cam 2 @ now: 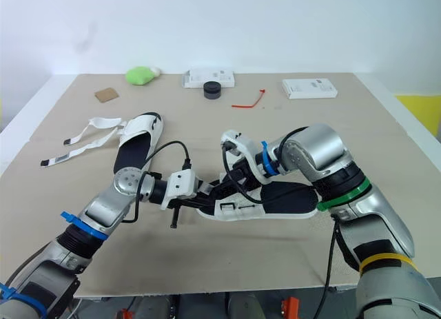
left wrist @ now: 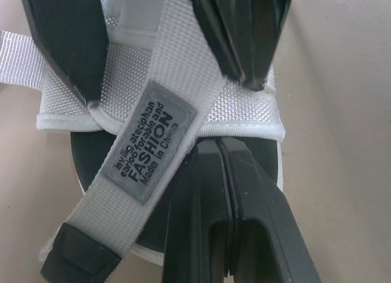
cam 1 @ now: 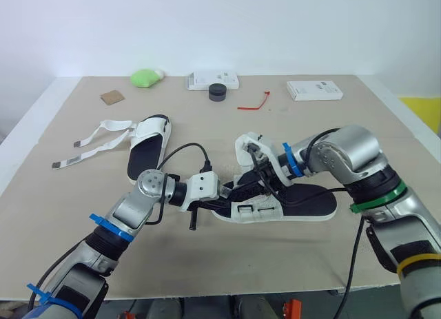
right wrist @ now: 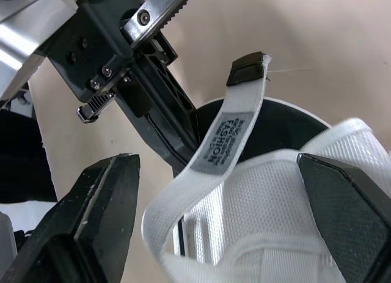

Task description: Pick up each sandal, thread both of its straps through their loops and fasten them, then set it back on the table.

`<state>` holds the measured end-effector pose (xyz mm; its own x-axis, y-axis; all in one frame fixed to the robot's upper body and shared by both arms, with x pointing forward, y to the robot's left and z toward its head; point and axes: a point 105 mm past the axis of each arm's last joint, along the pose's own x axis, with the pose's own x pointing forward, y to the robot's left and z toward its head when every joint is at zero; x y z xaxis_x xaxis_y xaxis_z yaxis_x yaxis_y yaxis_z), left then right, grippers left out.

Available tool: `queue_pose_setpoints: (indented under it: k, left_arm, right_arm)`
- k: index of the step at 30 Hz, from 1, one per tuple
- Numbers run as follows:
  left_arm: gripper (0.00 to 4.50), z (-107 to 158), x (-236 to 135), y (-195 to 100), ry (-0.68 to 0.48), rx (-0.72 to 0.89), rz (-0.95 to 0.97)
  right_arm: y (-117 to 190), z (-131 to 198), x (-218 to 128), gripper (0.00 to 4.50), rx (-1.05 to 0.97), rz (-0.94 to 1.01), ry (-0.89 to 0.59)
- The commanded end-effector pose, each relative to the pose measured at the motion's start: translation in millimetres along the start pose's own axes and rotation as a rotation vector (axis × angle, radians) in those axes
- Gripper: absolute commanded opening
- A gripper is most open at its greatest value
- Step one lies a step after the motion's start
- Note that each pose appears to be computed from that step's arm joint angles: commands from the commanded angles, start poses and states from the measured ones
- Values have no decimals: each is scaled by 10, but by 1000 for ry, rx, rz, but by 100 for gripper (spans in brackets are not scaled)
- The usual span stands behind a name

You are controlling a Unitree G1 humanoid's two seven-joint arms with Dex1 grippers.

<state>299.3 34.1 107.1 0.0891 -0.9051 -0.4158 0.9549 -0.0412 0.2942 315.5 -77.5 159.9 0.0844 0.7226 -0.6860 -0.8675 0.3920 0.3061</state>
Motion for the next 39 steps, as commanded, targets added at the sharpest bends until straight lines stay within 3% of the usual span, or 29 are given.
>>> queue_pose_setpoints:
  k: [1, 6, 12, 29, 32, 36, 37, 39]
  left_arm:
    - [0, -203, 37, -61, 74, -47, 2]
    - [0, -217, 34, -68, 73, -54, 6]
    - [0, -217, 47, -67, 71, -57, 10]
    - [0, -231, 38, -53, 66, -74, 21]
    - [0, -229, 40, -52, 65, -75, 20]
    - [0, -227, 43, -49, 64, -76, 21]
    - [0, -225, 44, -49, 63, -76, 21]
    - [0, -225, 45, -49, 63, -75, 21]
  right_arm:
    - [-20, 194, -148, 446, -29, -10, -33]
    - [20, 377, -280, 446, -65, 17, -50]
    - [-76, 211, -133, 446, -56, 18, 27]
    - [132, 58, 25, 446, -53, 128, 82]
    - [133, 53, 45, 359, -48, 130, 80]
    - [133, 50, 52, 157, -44, 129, 77]
    - [132, 51, 52, 132, -44, 128, 75]
    - [121, 59, 46, 21, -44, 122, 69]
